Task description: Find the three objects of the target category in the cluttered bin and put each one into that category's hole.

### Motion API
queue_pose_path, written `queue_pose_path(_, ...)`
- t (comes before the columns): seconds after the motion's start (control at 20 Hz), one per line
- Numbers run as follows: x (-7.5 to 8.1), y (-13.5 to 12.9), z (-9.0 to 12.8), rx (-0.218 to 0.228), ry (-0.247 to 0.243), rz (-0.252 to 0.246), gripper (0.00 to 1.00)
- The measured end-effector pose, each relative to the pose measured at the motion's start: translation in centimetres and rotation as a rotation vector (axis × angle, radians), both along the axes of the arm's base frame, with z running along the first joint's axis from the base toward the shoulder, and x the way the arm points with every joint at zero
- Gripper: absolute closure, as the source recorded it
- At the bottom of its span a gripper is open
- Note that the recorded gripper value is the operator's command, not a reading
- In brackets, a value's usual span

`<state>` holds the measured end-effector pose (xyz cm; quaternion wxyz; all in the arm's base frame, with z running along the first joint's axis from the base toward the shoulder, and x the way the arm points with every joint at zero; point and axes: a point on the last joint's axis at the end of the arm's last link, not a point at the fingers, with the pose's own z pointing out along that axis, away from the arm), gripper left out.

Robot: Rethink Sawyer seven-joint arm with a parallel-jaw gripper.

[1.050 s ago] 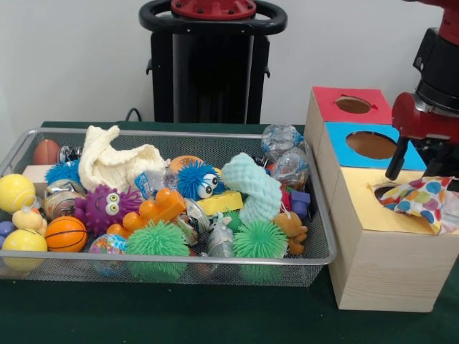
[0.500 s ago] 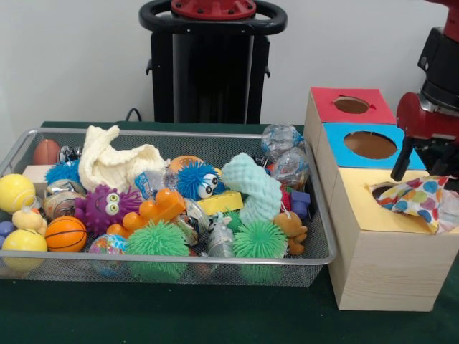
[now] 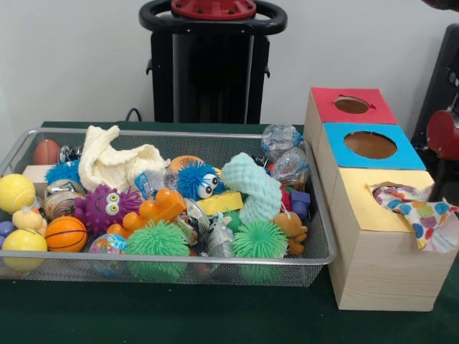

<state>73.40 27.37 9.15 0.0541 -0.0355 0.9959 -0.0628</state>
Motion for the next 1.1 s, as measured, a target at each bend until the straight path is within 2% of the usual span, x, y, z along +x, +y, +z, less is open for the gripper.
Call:
queue_pose_path(0.35, 1.0, 0.5, -0.3, 0.017, -0.013, -0.004, 1.0)
queue_pose_path(0.65, 2.6, -0.4, -0.6, 0.054, -0.021, -0.037, 1.0)
queue_pose_path(0.95, 4.1, -3.2, -0.3, 0.099, -0.019, -0.093, 1.0)
queue_pose_path(1.1, 4.8, -5.0, 1.1, 0.101, -0.013, -0.118, 1.0)
